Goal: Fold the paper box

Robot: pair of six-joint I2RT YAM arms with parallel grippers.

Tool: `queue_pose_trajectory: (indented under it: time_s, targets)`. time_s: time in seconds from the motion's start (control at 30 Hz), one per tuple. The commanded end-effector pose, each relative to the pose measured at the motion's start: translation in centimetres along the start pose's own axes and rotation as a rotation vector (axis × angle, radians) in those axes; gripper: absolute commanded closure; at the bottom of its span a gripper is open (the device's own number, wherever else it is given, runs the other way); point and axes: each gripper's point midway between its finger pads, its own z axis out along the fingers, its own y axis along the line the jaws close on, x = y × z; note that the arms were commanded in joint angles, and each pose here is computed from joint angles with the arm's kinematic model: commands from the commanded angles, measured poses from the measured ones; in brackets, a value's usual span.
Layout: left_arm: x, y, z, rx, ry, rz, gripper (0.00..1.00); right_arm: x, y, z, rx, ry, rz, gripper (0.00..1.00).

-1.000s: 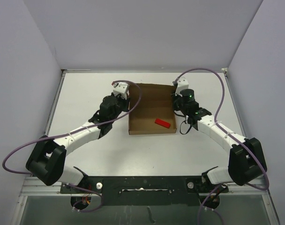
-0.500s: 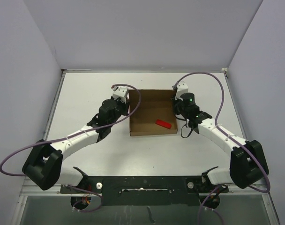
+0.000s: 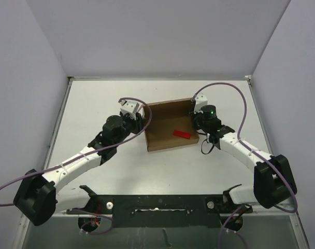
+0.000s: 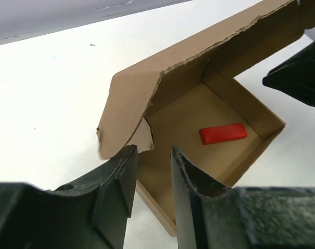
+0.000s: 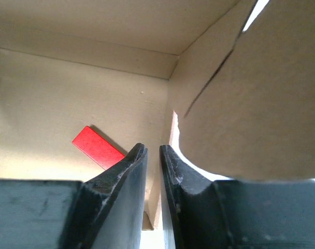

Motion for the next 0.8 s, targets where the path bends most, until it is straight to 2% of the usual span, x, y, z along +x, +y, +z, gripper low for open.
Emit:
queue_pose_trajectory:
  time_s: [0.0,0.13,0.3,0.4,0.57,0.77]
  targets:
    - [-1.7,-0.9,-2.5,0.049,-0.047,-0.037,0.68,-2.2,-1.0,-0.5,0.01,-0.088,0.023,0.82]
    - [-1.2,-1.0,-4.3,0.06,-0.028,-0.064,0.63,-1.8,-1.2,-0.4,0.001,-0.081,0.03,0.82]
    - [-3.4,-3.9,-7.2,0.193,0.004,-0.176,0.51,-1.3,-1.5,-0.2,-0.008,-0.07,0.033,0.83]
    - [-5.7,-5.8,-9.2,0.275,0.027,-0.224,0.49,-0.9,-1.7,-0.1,-0.015,-0.064,0.035,0.83]
    - [-9.4,-7.0,-11.4,0.32,0.004,-0.284,0.49,-0.7,-1.9,0.0,-0.031,-0.058,0.041,0.83]
    - [-13.1,-7.4,-11.4,0.319,-0.028,-0.315,0.49,-0.3,-2.5,-0.1,-0.045,-0.05,0.042,0.83]
